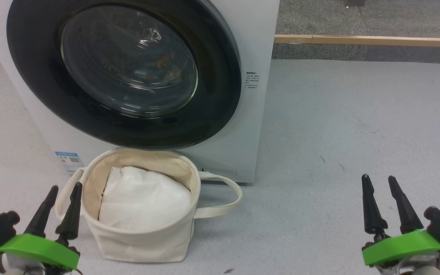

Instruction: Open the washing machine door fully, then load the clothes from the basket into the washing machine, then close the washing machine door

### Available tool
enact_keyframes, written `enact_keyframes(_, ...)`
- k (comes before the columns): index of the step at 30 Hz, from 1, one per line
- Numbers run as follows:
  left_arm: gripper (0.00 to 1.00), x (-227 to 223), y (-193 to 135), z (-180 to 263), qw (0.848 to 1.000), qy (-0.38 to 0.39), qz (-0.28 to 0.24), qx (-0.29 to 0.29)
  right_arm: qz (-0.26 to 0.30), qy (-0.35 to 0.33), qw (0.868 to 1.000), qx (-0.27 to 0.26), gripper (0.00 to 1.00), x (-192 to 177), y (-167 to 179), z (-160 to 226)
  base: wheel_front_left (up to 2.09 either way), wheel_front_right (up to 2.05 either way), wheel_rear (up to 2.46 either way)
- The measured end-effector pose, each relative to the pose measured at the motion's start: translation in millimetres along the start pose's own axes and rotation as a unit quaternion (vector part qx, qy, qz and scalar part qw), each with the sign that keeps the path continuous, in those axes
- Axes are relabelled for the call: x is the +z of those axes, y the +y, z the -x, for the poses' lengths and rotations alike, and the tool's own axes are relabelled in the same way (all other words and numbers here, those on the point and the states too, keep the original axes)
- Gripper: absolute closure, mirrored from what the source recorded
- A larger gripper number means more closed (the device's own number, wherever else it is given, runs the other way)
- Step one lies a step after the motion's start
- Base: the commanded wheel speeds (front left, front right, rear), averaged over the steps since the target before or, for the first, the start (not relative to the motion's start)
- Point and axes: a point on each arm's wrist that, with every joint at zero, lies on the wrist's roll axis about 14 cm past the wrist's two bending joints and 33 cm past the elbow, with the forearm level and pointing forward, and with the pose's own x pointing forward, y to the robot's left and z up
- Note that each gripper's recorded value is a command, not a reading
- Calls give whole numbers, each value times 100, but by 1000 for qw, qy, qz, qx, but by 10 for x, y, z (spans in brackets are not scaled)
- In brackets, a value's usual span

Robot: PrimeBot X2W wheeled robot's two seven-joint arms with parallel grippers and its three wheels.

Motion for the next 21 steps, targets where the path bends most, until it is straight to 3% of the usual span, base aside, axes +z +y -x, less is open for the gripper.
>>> enact_keyframes(17,0,-20,31,-6,1000,4,5,5,0,3,1000,-2,0,-21,-13,1,0,0,0)
enact_keyframes(18,100,-73,43,12,1000,10,7,9,-1,9,1000,-4,100,-60,-23,13,0,0,0)
enact_keyframes(21,100,-384,63,152,998,47,22,24,-9,45,999,-18,100,-292,-69,123,0,0,0)
